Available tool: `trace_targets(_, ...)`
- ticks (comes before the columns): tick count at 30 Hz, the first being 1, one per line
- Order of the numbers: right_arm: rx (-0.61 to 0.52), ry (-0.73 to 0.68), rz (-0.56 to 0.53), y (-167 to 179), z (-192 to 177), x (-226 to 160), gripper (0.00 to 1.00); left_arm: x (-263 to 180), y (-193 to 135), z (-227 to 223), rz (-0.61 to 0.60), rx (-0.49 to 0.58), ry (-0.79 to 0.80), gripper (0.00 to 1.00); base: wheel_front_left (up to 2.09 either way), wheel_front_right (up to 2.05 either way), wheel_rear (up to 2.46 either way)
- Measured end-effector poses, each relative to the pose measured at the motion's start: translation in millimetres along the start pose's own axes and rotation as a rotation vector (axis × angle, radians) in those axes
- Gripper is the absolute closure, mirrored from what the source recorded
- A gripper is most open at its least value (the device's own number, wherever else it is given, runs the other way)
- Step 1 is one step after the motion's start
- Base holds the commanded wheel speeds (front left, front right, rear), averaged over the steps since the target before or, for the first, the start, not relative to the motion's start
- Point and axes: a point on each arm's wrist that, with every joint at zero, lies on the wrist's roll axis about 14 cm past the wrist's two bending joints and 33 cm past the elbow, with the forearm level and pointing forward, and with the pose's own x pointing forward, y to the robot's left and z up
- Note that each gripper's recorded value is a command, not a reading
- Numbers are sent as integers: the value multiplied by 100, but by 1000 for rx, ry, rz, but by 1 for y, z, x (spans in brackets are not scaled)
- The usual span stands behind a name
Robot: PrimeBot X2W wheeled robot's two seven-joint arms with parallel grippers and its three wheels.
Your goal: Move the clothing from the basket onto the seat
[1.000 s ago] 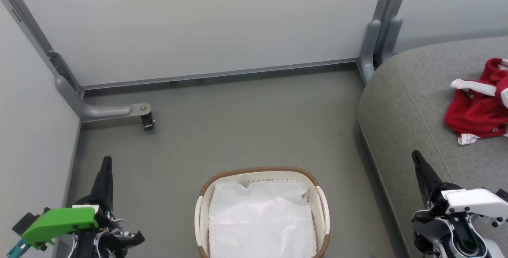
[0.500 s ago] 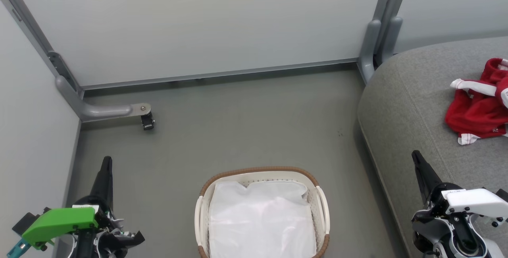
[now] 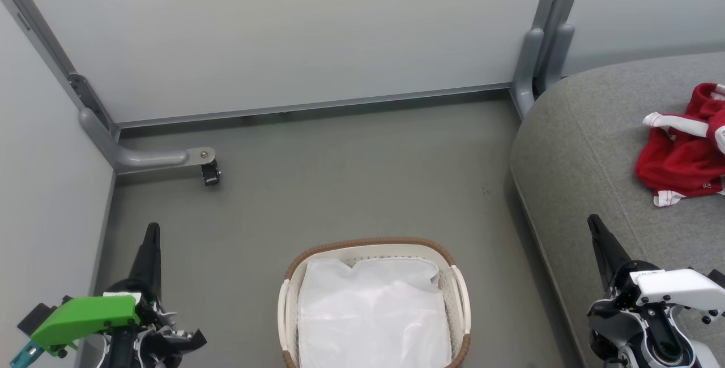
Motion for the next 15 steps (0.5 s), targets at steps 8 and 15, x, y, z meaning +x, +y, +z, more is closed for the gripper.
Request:
trace_targets(8, 0, 0, 0, 0, 0, 0, 100, 0, 0, 0, 0, 0, 0, 100, 0, 0, 0)
trace_targets(15, 0, 0, 0, 0, 0, 0, 100, 0, 0, 0, 0, 0, 0, 100, 0, 0, 0)
